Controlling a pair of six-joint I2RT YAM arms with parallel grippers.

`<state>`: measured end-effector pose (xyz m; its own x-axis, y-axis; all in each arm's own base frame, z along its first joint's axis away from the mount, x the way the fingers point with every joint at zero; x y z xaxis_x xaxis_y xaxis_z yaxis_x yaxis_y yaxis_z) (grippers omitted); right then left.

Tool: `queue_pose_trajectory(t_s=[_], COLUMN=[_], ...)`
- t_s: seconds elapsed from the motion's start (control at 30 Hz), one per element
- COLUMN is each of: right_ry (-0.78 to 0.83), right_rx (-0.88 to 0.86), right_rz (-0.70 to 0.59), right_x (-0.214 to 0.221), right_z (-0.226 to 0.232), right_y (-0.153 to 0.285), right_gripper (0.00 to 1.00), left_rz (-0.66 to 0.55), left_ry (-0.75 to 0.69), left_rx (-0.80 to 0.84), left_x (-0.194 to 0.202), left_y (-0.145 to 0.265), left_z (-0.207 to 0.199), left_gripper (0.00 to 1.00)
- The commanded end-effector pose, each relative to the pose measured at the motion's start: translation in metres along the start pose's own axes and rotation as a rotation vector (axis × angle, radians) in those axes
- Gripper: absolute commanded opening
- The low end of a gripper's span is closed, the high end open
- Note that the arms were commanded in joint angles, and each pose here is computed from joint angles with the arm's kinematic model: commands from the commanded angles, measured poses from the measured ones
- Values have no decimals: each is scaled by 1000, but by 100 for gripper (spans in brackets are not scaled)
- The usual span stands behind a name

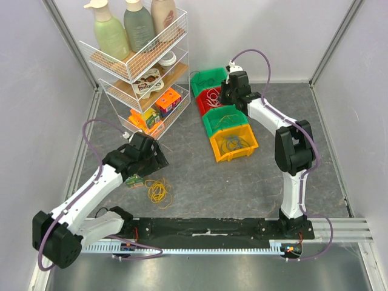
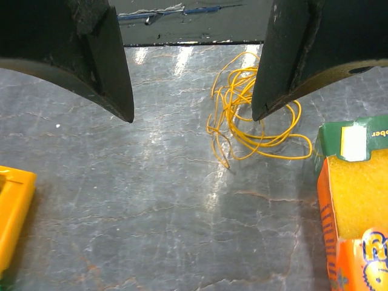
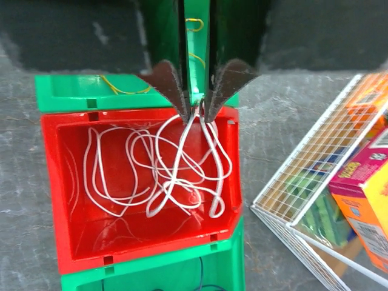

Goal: Untangle the cables

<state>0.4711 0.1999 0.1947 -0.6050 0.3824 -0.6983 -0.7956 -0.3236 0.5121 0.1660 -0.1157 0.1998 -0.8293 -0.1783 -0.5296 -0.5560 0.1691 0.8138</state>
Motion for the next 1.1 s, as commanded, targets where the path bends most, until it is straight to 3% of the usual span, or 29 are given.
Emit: queue_pose_trajectory(t_s=[0.0,0.13,0.27,0.4,0.6,0.8,0.93,1.07], right_ry=[43,69,71,102,238,287,331,375], right_rx=[8,17,-16,-114,-348,-464,-432,-470], right_rz=[-39,-76,-90,-25,196,306,236,217], right_x=[-20,-39,-47,8,137,209,196,183], right_z=[11,20,32,50,74,60,52,60], right_y=[18,41,77,111,159,200,212,218], right_gripper=[30,51,55,56,57,58,65,71], left_rz=[50,48,62,104,176,198,137,65], left_ry=[67,78,78,66,-10,-63,-93,-138], left_rx=[-36,-41,-48,-81,-134,-121,-20,154], left_x=[3,6,13,24,37,38,16,-6], left_y=[-1,-1,-4,-17,-35,-44,-35,-19], left_z=[0,2,5,6,-3,-16,-41,-64], left_gripper=[83,83,79,73,64,37,2,2])
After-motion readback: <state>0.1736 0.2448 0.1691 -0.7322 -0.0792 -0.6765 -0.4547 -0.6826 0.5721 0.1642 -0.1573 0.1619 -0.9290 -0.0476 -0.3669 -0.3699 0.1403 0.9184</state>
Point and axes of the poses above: each gripper's point midway between its finger pads, its own y axis back along the fingers, its own z axis along the line the jaws close on, x = y × z, the point moved 9 cm from there along y, back along the fingers, and after that the axes turned 15 degrees about -y, right-handed, at the moved point
